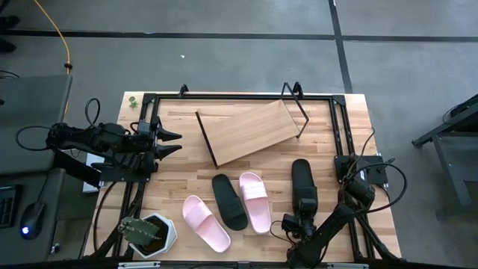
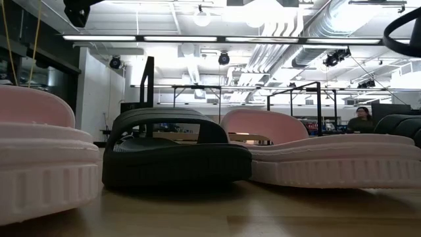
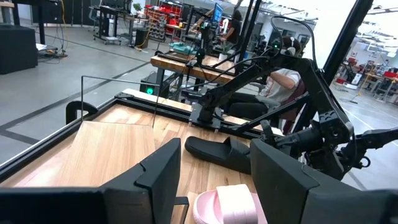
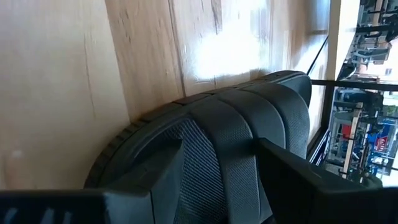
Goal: Pick and place slides into the shelf
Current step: Put the right black slipper on the shelf
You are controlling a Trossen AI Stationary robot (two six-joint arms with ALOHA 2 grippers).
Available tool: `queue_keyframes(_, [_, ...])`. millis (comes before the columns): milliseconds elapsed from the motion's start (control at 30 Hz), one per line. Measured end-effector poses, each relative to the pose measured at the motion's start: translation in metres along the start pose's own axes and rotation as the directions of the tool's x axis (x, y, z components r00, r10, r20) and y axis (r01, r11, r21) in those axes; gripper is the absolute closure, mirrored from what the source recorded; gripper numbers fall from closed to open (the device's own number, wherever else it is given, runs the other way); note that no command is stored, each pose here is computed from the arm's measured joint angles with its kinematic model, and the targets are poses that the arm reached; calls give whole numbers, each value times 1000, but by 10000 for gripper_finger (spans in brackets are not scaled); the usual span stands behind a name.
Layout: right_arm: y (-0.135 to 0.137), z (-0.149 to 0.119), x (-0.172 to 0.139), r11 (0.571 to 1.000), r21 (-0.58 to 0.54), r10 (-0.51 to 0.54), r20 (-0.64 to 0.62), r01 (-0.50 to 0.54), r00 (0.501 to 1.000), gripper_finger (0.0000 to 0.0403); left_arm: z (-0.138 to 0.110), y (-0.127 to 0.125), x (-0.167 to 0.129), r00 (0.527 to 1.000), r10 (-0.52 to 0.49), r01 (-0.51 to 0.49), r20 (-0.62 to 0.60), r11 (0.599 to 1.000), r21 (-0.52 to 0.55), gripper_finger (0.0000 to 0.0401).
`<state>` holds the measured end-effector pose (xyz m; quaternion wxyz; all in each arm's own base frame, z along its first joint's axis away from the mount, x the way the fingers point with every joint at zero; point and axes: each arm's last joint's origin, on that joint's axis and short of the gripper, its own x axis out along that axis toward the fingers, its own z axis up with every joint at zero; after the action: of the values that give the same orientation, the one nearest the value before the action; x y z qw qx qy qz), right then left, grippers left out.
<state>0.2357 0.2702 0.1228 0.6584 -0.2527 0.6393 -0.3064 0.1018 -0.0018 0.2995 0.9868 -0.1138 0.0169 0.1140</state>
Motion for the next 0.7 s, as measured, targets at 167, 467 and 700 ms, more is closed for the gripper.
queue_keyframes(167, [-1,1,0,1000,0,-7,14,7,1000,215,0,0,0,1000,0,0,0,1000,0,224])
queue_keyframes(467, [-1,3,1,1000,7,-2,14,2,1000,215,0,0,0,1000,0,0,0,1000,0,224])
queue_keyframes(700, [-1,3,1,1000,6,-15,27,14,1000,215,0,0,0,1000,0,0,0,1000,0,224])
